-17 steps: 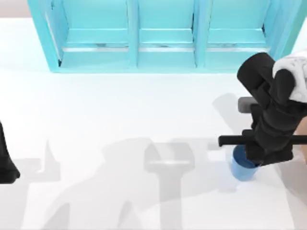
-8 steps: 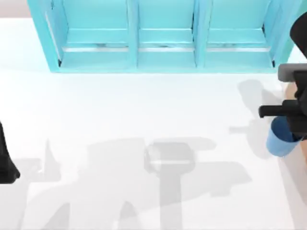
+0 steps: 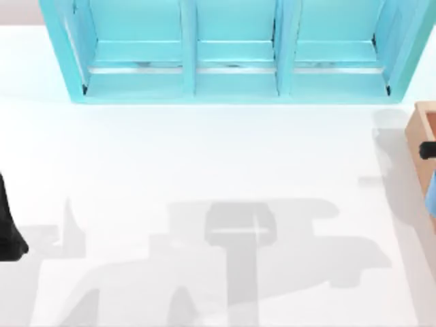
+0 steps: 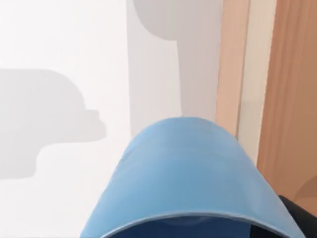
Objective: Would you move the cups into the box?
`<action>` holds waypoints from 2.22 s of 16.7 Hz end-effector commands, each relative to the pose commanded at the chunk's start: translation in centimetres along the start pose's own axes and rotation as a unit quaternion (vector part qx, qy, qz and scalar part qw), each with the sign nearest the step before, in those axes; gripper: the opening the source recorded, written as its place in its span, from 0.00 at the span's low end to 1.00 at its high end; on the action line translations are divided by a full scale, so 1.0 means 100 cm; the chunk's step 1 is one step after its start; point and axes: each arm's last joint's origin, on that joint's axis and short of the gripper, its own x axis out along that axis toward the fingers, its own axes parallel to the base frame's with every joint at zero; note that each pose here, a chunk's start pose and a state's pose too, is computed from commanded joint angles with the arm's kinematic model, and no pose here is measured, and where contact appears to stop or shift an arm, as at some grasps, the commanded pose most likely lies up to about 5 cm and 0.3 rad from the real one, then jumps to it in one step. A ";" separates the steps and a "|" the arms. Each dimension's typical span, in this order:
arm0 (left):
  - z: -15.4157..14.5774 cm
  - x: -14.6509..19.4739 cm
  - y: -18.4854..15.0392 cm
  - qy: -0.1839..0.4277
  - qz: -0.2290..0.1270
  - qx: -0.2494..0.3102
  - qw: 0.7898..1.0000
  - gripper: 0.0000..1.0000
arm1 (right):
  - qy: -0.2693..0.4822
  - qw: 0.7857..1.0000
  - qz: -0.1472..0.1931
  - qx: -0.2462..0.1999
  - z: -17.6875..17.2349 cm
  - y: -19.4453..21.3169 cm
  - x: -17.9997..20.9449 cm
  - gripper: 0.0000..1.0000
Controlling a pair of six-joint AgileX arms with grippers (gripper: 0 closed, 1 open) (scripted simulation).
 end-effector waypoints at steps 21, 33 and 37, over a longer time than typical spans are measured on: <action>0.000 0.000 0.000 0.000 0.000 0.000 1.000 1.00 | -0.006 1.000 0.014 -0.002 0.029 -0.169 -0.038 0.00; 0.000 0.000 0.000 0.000 0.000 0.000 1.000 1.00 | -0.005 1.000 0.016 -0.001 0.029 -0.161 0.022 0.00; 0.000 0.000 0.000 0.000 0.000 0.000 1.000 1.00 | -0.005 1.000 0.016 -0.001 0.029 -0.161 0.022 0.30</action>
